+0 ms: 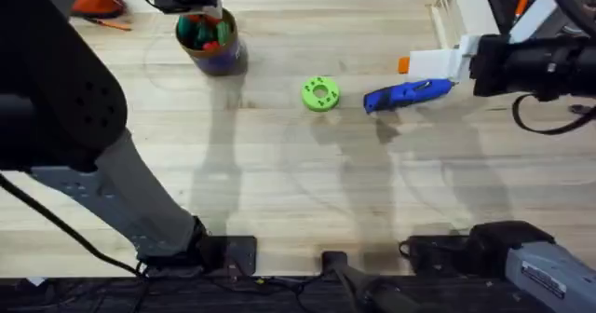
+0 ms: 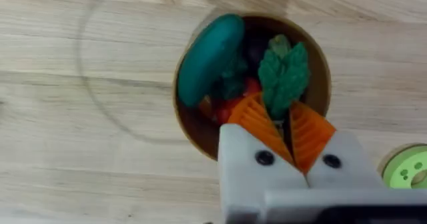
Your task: Pick up the gripper from the table and insert it into the empty holder that is missing its gripper. Then pick up a screw, insert it into the mounting hole, and use the screwdriver to tighten it. Finally, clean up the table by picking up the vegetable and placing it into the bucket.
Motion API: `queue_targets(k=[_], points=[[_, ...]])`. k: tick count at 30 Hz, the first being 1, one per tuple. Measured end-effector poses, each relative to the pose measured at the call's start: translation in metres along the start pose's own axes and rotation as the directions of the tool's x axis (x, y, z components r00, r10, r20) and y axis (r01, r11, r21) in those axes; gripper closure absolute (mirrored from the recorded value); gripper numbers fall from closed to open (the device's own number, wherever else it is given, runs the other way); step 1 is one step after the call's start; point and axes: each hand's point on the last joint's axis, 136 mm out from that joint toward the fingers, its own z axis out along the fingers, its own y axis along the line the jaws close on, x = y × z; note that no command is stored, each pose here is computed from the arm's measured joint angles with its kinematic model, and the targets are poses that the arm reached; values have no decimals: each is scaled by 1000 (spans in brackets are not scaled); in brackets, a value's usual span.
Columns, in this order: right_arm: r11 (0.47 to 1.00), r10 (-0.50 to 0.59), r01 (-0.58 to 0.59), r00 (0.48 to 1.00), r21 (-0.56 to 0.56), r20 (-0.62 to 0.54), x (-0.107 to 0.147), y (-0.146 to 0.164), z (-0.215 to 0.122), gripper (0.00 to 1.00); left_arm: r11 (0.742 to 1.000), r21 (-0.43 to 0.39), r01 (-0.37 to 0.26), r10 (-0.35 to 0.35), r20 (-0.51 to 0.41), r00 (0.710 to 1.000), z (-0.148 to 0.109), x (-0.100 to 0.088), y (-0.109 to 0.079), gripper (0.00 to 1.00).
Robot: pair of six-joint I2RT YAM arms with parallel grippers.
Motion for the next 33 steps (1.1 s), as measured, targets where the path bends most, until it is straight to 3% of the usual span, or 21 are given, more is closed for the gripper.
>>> queue_targets(k=[3,4,7,8,21,25,33], points=[[1000,0,0,1000,0,0,0,0,0,9,1000,0,-2,2,-2,1000,0,1,0,965],[1000,0,0,1000,0,0,0,0,0,9,1000,0,-4,4,-6,1000,0,2,0,529],[1000,0,0,1000,0,0,0,0,0,9,1000,-1,-5,5,-13,1000,0,3,0,84],[1000,0,0,1000,0,0,0,0,0,8,1000,-1,-2,2,-15,1000,0,4,0,31],[1000,0,0,1000,0,0,0,0,0,9,1000,4,-12,12,-17,1000,-11,3,-5,16],[1000,0,0,1000,0,0,0,0,0,9,1000,8,-19,19,12,1000,-40,4,-6,15],[1000,0,0,1000,0,0,0,0,0,9,1000,16,-17,15,110,994,-121,13,-3,15]])
